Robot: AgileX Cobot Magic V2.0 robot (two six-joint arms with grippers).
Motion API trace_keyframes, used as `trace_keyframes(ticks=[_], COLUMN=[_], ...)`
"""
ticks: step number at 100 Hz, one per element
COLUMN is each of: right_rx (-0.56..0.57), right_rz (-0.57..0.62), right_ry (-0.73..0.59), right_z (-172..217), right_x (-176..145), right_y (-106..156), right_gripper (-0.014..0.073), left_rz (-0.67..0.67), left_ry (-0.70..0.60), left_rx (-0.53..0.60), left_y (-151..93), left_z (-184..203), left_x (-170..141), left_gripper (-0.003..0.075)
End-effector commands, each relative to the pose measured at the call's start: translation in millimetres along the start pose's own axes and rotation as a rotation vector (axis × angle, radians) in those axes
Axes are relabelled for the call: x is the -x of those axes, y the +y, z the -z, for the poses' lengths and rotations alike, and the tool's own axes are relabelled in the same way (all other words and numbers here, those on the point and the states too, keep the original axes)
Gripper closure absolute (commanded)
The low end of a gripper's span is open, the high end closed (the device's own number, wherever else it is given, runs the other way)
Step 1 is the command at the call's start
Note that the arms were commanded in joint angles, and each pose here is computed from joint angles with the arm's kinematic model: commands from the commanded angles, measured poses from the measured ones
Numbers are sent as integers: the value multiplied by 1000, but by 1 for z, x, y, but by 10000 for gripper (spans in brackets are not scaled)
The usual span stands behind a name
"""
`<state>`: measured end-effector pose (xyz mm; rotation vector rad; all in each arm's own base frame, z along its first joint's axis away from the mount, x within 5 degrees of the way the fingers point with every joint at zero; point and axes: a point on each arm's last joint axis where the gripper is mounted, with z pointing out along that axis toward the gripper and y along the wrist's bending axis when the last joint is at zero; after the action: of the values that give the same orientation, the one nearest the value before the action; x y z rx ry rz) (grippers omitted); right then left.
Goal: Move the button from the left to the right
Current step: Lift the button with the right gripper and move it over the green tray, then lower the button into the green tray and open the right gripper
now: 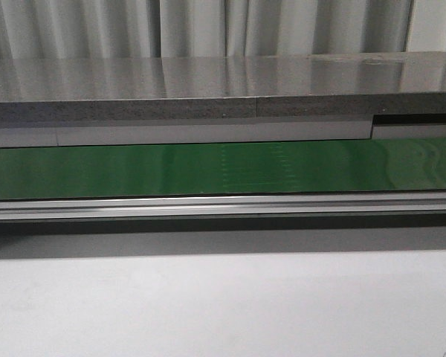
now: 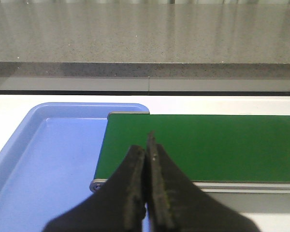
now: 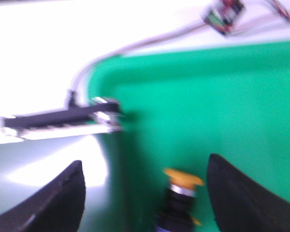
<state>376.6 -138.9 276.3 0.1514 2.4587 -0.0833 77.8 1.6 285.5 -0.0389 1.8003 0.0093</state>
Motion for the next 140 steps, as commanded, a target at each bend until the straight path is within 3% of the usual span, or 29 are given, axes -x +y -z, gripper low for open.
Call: trace_keyframes(ticks=[1, 34, 57, 71, 109, 140], right_rx=[16, 174, 237, 242, 214, 245], right_rz=[24, 178, 194, 186, 118, 83], right_ry=[-197, -363, -479, -534, -633, -763], right_z=[45, 101, 131, 143, 170, 203], right_x=[29, 34, 0, -34, -140, -191], right_y=[25, 117, 147, 150, 127, 116], right_gripper=[63, 65, 65, 65, 65, 65], left_rz=[5, 5, 5, 5, 5, 5], left_ry=[-95, -95, -95, -95, -95, -95], left_rx=[0, 0, 0, 0, 0, 0], left_y=[0, 0, 0, 0, 0, 0], left_z=[2, 2, 2, 2, 2, 2], left_x=[16, 16, 16, 16, 16, 16], left_gripper=[740, 740, 740, 740, 740, 740])
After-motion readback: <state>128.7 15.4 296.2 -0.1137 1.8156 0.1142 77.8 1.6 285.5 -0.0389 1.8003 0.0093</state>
